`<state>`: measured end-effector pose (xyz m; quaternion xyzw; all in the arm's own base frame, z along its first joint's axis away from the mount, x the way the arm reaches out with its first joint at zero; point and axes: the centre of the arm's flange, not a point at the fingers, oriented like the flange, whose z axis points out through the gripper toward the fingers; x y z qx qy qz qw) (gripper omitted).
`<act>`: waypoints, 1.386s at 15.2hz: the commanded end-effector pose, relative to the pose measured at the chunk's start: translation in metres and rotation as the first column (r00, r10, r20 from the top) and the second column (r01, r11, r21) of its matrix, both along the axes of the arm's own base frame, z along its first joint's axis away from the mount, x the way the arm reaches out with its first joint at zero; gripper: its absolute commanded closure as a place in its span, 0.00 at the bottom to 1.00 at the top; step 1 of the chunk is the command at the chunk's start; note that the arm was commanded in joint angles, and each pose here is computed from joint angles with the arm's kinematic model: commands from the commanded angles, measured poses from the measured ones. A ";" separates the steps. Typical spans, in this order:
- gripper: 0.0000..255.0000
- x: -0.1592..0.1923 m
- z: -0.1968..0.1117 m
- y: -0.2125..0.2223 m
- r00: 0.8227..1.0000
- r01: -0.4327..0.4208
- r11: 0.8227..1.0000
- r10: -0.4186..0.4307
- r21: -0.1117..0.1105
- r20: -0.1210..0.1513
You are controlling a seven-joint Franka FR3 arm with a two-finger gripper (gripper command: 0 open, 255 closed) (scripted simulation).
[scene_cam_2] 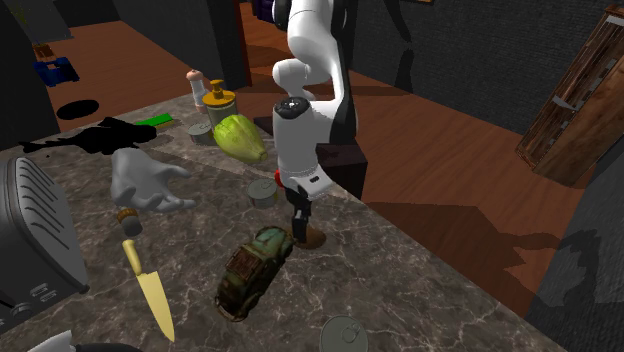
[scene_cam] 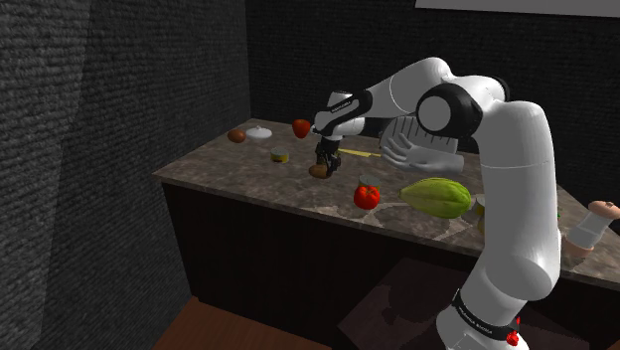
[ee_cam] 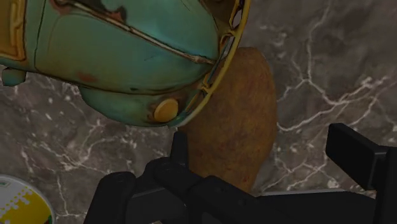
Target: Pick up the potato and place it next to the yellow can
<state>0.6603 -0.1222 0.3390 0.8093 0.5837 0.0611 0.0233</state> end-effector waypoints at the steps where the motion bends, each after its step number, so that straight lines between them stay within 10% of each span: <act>1: 0.00 -0.008 -0.016 -0.001 0.997 0.000 1.000 0.002 0.020 -0.076; 3: 0.00 -0.008 -0.016 -0.001 0.997 0.000 1.000 0.002 0.020 -0.076; 4: 1.00 -0.009 -0.016 -0.007 0.997 -0.001 1.000 0.002 0.021 -0.076; 21: 1.00 -0.008 0.027 -0.001 0.997 0.000 1.000 0.002 0.020 -0.076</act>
